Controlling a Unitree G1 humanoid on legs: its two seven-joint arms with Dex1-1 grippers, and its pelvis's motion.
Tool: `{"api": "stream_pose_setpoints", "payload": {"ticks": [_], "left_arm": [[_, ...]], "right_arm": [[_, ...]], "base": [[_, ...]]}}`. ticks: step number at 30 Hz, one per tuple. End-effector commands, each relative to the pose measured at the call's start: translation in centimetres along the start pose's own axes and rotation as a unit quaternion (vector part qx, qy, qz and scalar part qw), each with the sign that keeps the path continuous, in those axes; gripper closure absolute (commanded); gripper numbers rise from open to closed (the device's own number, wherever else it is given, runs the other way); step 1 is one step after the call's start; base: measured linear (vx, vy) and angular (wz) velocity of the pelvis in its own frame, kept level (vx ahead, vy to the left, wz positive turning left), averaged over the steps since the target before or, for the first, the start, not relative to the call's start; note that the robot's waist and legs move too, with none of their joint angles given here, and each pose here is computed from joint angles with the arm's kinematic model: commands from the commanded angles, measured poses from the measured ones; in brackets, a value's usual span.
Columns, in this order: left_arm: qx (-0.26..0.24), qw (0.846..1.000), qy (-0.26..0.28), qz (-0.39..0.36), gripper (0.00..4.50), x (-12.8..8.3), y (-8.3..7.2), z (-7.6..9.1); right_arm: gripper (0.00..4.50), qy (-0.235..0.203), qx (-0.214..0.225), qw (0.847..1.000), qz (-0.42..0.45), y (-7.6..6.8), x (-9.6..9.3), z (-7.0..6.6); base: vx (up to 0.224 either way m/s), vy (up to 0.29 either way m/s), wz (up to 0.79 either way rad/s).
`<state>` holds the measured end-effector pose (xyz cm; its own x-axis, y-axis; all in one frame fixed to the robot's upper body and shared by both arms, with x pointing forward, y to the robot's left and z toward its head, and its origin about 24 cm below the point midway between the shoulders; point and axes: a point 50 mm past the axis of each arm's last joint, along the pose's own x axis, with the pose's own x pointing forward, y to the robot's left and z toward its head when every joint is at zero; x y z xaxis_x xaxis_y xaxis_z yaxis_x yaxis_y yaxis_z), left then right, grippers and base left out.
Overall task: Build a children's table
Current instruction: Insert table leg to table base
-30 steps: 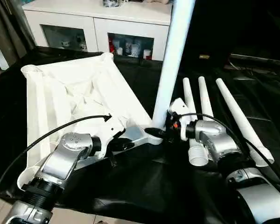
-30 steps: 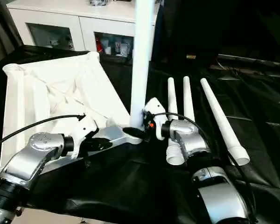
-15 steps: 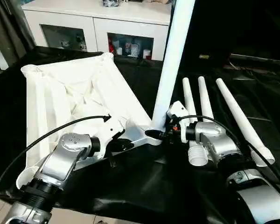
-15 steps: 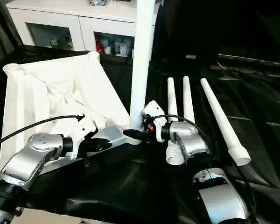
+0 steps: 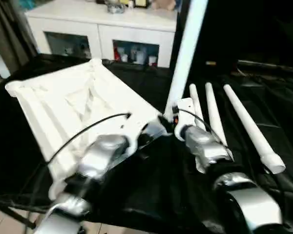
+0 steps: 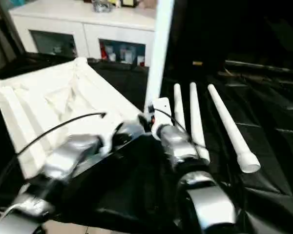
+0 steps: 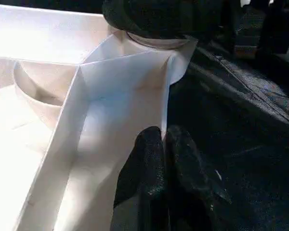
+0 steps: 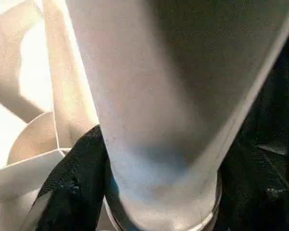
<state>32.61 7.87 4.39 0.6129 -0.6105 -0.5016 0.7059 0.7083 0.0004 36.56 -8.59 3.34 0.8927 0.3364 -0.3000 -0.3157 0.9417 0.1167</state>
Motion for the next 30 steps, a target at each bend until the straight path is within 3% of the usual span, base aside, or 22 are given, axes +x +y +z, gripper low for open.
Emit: {"api": "stream_pose_setpoints", "payload": {"ticks": [1, 4, 6, 9, 11, 16, 19, 23, 28, 30], "left_arm": [[-0.009, 0.999, 0.008, 0.035, 4.50, 0.4, 0.3, -0.5], [-0.002, 1.000, 0.005, 0.030, 4.50, 0.3, 0.5, -0.6], [0.003, 1.000, -0.002, 0.020, 4.50, -0.1, 0.6, -0.7], [0.016, 1.000, -0.005, -0.002, 4.50, -1.1, 1.1, -1.2], [0.018, 1.000, -0.006, -0.010, 4.50, -1.3, 1.2, -1.3], [0.039, 0.998, -0.011, -0.055, 4.50, -2.8, 1.5, -1.8], [0.058, 0.991, -0.023, -0.119, 4.50, -4.5, 1.3, -2.2], [0.059, 0.983, -0.012, -0.175, 4.50, -5.7, 0.7, -2.7], [0.061, 0.984, -0.008, -0.168, 4.50, -5.8, 1.0, -2.9], [0.061, 0.984, -0.007, -0.168, 4.50, -5.8, 1.0, -3.0]], "right_arm": [[1.13, 0.028, 0.032, 0.998, 0.051, 2.5, 0.1, -1.7], [1.04, 0.014, 0.023, 0.997, 0.069, 2.4, 0.2, -1.1], [0.70, 0.004, 0.004, 0.995, 0.098, 2.3, 0.1, -0.7], [0.70, -0.009, -0.052, 0.983, 0.176, 1.6, -0.5, 0.1], [0.70, -0.010, -0.063, 0.980, 0.188, 1.4, -0.6, 0.2], [0.70, -0.012, -0.111, 0.963, 0.244, -0.4, -1.6, 1.0], [0.70, -0.004, -0.141, 0.946, 0.292, -1.8, -2.6, 1.5], [0.70, 0.010, -0.154, 0.931, 0.331, -2.2, -3.1, 1.5], [0.70, 0.038, -0.196, 0.912, 0.357, -2.1, -3.4, 0.7], [0.96, 0.040, -0.200, 0.910, 0.361, -2.0, -3.5, 0.6]], "base": [[0.000, 0.000, 0.00], [0.000, 0.000, 0.00], [0.000, 0.000, 0.00], [0.000, 0.000, 0.00], [0.000, 0.000, 0.00], [0.000, 0.000, 0.00], [0.000, 0.000, 0.00], [0.000, 0.000, 0.00], [0.000, 0.000, 0.00], [0.000, 0.000, 0.00]]}}
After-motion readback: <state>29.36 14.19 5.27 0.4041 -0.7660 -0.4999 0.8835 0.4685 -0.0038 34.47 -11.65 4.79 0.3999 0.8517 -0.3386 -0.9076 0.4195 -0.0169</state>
